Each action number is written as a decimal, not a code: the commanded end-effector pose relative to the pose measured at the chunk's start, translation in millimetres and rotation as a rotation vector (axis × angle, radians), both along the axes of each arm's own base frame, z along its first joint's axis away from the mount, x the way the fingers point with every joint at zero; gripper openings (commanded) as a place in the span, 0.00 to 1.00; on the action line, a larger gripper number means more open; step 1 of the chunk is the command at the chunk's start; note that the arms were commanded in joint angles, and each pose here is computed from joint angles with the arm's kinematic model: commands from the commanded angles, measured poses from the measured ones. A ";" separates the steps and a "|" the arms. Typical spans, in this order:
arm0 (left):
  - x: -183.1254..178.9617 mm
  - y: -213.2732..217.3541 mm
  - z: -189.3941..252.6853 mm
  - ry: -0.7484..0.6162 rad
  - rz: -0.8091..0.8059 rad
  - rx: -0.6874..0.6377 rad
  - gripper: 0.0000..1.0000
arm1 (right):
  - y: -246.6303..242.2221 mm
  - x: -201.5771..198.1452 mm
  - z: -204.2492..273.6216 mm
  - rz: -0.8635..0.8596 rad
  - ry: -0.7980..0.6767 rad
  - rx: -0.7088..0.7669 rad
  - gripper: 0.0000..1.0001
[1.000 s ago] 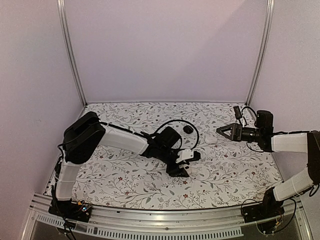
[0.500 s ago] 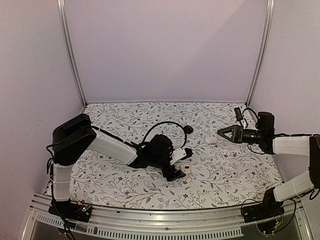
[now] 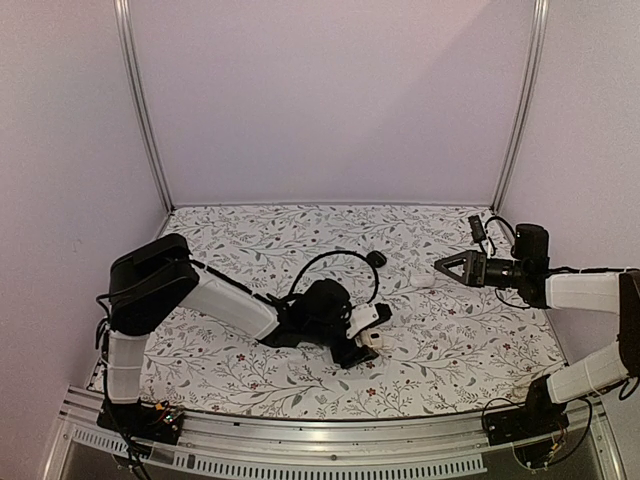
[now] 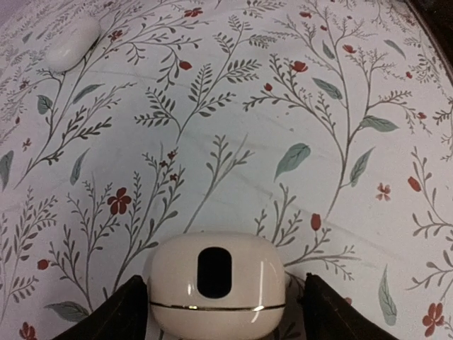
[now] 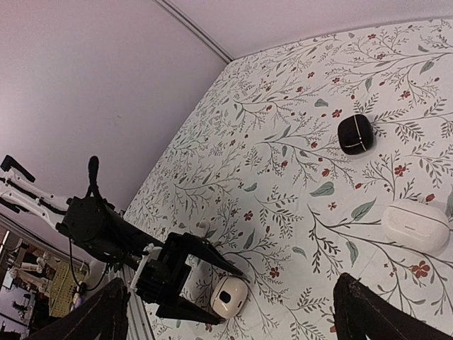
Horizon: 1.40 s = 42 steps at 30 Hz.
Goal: Insert the wireless bluetooth earbuds into the charging case
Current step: Pick up the charging case from the center of the board.
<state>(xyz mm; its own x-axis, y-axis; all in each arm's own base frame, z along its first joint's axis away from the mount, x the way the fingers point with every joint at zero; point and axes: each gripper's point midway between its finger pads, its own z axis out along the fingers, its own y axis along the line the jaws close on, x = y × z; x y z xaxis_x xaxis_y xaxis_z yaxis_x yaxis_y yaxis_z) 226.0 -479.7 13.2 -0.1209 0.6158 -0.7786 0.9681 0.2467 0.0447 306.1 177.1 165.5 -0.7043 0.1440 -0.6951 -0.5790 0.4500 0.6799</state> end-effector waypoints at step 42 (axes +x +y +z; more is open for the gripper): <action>-78.1 36.1 115.7 -0.386 -0.346 0.054 0.52 | 104.2 -141.8 -13.9 0.603 0.208 0.079 0.83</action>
<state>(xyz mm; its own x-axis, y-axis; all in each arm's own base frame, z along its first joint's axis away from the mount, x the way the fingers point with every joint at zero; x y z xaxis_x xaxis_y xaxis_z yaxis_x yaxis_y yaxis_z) 157.8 -443.2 116.8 0.2998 0.6009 -0.7409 0.9379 -0.0436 0.3442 177.7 273.1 150.1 -0.8010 -0.2179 -0.5576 -0.5856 0.0917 0.8054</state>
